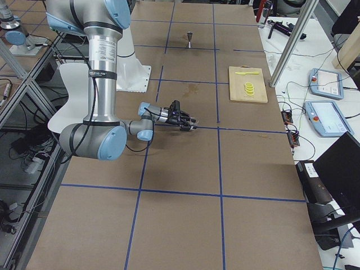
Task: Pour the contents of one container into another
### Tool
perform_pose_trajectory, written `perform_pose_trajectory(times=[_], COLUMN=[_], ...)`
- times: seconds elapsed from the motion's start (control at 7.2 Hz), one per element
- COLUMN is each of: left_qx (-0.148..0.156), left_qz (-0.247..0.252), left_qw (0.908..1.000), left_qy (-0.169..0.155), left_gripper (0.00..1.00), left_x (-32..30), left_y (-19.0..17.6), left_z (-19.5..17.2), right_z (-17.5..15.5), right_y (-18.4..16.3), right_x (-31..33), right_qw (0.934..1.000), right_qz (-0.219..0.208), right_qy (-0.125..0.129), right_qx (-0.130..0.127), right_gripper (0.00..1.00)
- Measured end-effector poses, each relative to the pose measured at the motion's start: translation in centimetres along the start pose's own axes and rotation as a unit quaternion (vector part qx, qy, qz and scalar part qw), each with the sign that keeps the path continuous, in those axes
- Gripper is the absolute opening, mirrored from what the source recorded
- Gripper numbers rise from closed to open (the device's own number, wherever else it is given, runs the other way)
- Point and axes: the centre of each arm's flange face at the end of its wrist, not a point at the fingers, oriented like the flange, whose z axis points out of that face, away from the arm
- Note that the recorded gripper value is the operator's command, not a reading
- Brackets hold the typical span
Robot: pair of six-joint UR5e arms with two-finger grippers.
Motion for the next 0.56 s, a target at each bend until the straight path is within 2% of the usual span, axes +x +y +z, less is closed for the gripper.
perform_pose_trajectory(times=[0.14,0.42,0.56], left_qx=[0.000,0.000,0.000], left_qz=[0.000,0.000,0.000], left_qw=[1.0000,1.0000,1.0000], left_qy=[0.000,0.001,0.001], left_gripper=[1.00,1.00,1.00], left_x=[0.01,0.02,0.02], left_y=[0.00,-0.01,-0.01], left_z=[0.00,0.00,0.00], right_z=[-0.03,-0.04,-0.04], right_y=[0.17,0.63,0.76], right_x=[-0.01,0.07,0.11], right_qw=[1.0000,1.0000,1.0000], right_qz=[0.004,0.005,0.005], right_qy=[0.000,0.000,0.000], right_qx=[-0.001,-0.003,-0.004], right_gripper=[0.41,0.55,1.00])
